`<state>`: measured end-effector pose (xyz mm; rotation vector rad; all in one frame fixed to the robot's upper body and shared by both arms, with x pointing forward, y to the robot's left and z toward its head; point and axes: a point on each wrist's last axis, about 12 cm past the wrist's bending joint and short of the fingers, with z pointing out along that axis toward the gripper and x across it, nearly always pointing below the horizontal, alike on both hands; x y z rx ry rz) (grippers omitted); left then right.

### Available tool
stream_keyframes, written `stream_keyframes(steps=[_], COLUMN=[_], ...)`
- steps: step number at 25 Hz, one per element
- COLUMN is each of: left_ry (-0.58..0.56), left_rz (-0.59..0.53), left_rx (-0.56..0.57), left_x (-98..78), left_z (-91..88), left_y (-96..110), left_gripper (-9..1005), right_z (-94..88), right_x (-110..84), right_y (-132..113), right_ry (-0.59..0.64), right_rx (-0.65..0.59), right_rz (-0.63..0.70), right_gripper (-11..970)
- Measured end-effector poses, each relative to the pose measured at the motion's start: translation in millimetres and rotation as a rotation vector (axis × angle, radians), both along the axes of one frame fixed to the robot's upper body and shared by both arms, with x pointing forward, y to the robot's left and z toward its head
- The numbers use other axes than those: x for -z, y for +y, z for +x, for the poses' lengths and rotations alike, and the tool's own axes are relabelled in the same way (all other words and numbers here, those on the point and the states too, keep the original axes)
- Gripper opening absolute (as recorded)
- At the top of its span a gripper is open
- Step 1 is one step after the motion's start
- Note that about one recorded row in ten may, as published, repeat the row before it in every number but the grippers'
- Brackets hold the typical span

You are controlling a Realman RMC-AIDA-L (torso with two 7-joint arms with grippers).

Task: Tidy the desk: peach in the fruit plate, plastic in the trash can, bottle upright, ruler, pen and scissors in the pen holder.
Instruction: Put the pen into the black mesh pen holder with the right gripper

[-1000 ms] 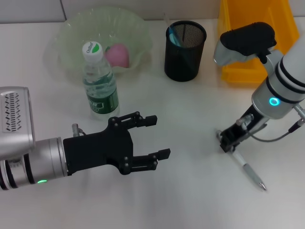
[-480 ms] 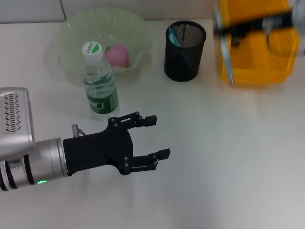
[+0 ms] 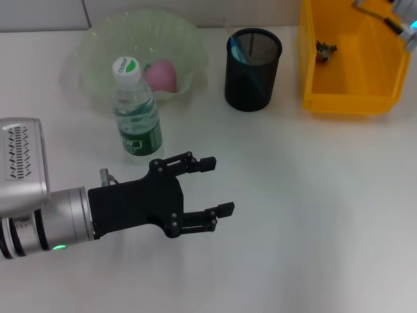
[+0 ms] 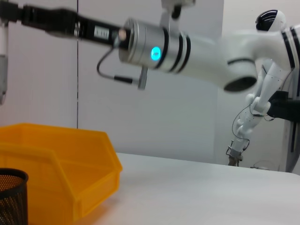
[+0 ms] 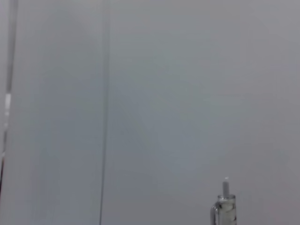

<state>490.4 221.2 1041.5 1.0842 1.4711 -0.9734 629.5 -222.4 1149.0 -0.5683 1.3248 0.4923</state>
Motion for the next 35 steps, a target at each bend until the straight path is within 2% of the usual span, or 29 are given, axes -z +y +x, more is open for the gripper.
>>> stream_keyframes(steps=[1, 5, 16, 20, 27, 32, 34, 35], left_ry=[0.000, 0.002, 0.000, -0.001, -0.005, -0.008, -0.008, -0.009], left_rz=[0.000, -0.001, -0.003, -0.003, -0.007, -0.009, -0.015, -0.017], left_rx=[0.000, 0.001, 0.004, 0.006, 0.008, 0.006, 0.010, 0.009], left_x=[0.0, -0.5, -1.9, -2.2, -2.4, -2.5, -3.1, -3.8], left_z=[0.0, 0.6, 1.9, 2.0, 0.9, -0.5, -1.3, -1.3], left_y=[0.0, -0.5, -1.3, -1.5, -0.9, 2.0, 2.7, 4.4], left_gripper=[798, 798, 798, 798, 798, 798, 798, 798], right_z=[0.0, 1.2, 0.1, 1.0, -4.6, -8.1, -11.5, -17.3], right_x=[0.0, 30.2, 47.8, 57.4, 65.2, 65.4, 63.1, 57.1], right_y=[0.0, 18.2, 28.3, 30.0, 31.2, 29.3, 26.9, 20.1], right_ry=[0.000, -0.029, 0.058, 0.142, 0.170, 0.196, 0.185, 0.175], right_rx=[0.000, 0.018, 0.003, 0.014, -0.005, -0.017, -0.029, -0.052], right_rz=[0.000, -0.080, -0.113, -0.134, -0.147, -0.098, -0.067, 0.003], right_gripper=[198, 202, 213, 218, 225, 230, 308, 347])
